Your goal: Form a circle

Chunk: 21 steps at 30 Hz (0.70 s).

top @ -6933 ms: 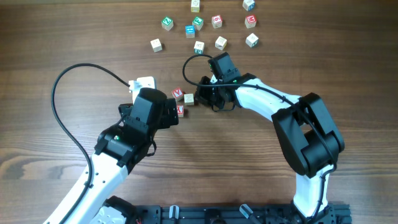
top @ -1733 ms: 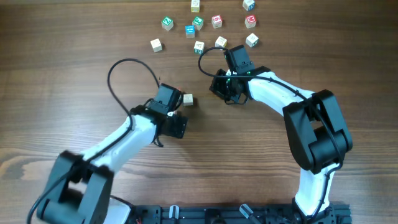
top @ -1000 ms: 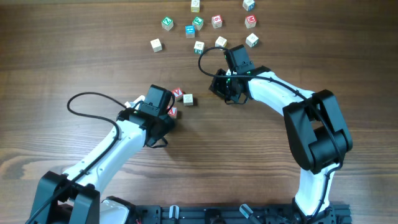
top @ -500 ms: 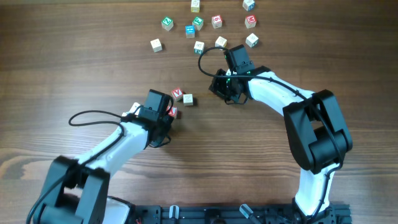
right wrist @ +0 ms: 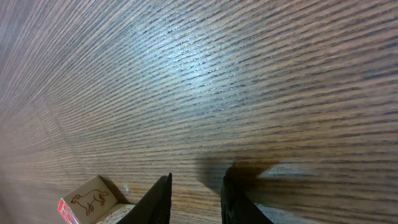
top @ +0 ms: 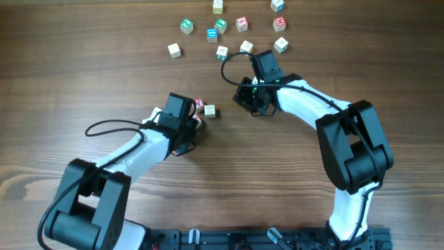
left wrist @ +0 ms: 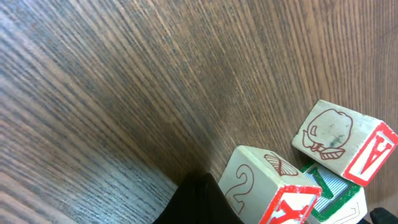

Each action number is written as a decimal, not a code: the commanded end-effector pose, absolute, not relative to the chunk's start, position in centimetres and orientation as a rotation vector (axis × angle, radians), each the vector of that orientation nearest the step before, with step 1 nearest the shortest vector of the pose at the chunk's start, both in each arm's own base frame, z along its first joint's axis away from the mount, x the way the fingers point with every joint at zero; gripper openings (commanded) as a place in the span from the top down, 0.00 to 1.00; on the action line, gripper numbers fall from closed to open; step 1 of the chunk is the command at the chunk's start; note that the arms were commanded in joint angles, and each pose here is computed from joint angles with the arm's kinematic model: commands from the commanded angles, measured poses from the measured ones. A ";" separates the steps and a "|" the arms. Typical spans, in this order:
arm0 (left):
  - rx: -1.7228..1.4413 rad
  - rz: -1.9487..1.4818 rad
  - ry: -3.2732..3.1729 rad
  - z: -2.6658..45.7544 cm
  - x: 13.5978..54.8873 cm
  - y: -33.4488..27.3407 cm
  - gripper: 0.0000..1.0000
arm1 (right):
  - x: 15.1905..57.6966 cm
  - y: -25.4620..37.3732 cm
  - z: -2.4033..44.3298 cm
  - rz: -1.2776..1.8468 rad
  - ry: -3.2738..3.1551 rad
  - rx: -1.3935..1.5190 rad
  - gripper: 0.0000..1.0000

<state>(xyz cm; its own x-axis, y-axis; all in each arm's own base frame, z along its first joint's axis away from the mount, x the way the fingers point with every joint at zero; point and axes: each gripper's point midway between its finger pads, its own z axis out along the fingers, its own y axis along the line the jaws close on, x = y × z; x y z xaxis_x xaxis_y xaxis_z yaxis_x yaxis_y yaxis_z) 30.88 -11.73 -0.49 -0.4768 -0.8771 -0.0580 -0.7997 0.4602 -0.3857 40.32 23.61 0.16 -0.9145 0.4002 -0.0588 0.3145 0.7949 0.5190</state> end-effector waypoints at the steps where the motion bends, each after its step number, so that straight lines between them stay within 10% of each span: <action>1: -1.530 -0.273 2.559 -4.0 27.0 -10.1 0.96 | 39.6 21.8 -1.9 0.648 2.855 0.589 0.72; 21: -1.498 -0.484 2.552 -3.2 28.8 -12.5 0.96 | 39.6 21.8 -1.9 0.648 2.854 0.590 0.71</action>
<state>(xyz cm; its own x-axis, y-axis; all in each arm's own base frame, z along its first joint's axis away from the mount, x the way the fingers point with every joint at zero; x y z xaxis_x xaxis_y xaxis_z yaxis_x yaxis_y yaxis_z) 31.38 -13.10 -0.35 -0.4956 -0.8685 0.0012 -0.7809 0.4450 -0.4384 40.34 23.61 0.19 -0.9144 0.4003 -0.0596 0.3142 0.7948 0.5192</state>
